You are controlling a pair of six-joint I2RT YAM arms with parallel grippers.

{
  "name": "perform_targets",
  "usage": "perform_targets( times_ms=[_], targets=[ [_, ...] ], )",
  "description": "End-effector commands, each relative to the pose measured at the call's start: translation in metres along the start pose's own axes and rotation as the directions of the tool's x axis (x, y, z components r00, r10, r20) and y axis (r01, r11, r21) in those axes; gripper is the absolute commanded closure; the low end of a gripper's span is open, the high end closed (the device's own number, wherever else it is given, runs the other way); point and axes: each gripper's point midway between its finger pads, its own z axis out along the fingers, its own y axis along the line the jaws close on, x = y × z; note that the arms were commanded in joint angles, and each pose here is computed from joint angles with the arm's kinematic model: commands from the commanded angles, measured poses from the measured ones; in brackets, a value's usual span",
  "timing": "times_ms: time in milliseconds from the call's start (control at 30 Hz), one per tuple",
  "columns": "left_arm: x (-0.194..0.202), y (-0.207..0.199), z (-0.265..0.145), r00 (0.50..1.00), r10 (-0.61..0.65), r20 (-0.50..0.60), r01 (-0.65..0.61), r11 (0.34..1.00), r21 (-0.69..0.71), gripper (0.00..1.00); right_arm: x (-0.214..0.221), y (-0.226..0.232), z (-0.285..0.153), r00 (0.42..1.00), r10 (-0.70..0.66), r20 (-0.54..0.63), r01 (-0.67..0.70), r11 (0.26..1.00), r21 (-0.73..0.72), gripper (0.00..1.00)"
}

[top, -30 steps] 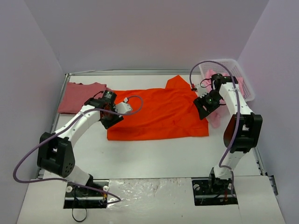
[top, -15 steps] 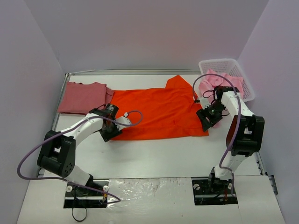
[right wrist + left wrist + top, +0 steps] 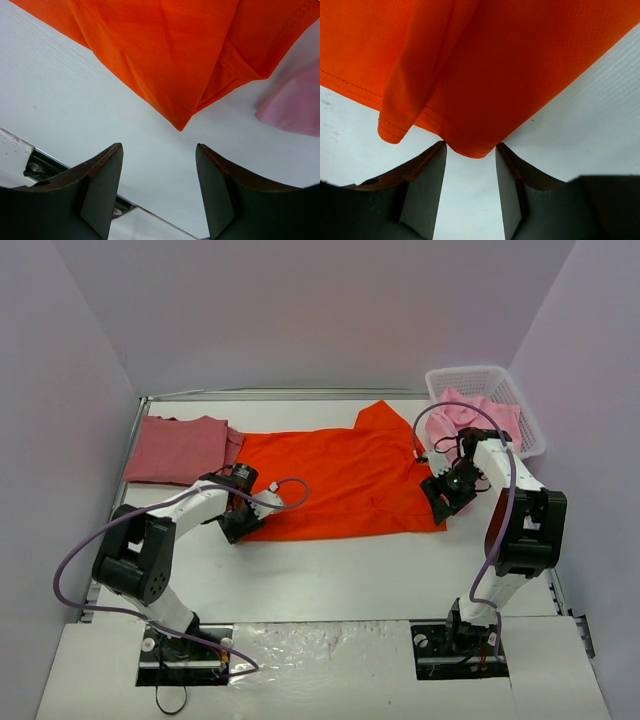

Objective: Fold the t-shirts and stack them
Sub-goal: Fold the flattened tshirt in 1/3 of the way

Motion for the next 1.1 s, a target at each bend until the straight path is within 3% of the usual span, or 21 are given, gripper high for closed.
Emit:
perform_targets(
  times_ms=[0, 200, 367, 1067],
  targets=[
    [-0.002, -0.003, 0.000, 1.000, -0.003, 0.008, 0.003, 1.000, 0.020, 0.58, 0.011, 0.004, -0.008, 1.000, 0.015, -0.016, -0.015, 1.000, 0.011, 0.44],
    [0.000, -0.005, 0.006, 1.000, -0.001, -0.003, 0.002, 1.000, 0.031, 0.67, 0.017, 0.005, -0.004, 1.000, 0.019, -0.025, -0.019, 1.000, -0.001, 0.44],
    [0.000, -0.009, 0.009, 1.000, -0.003, 0.000, 0.003, 0.999, 0.052, 0.97, 0.028, 0.009, 0.001, 0.998, 0.021, -0.052, -0.022, 1.000, -0.013, 0.44],
    [-0.003, -0.011, 0.009, 1.000, -0.022, 0.016, 0.021, 0.998, 0.062, 0.98, 0.029, 0.008, 0.035, 0.997, 0.034, -0.070, -0.041, 0.993, -0.108, 0.53]
  ],
)
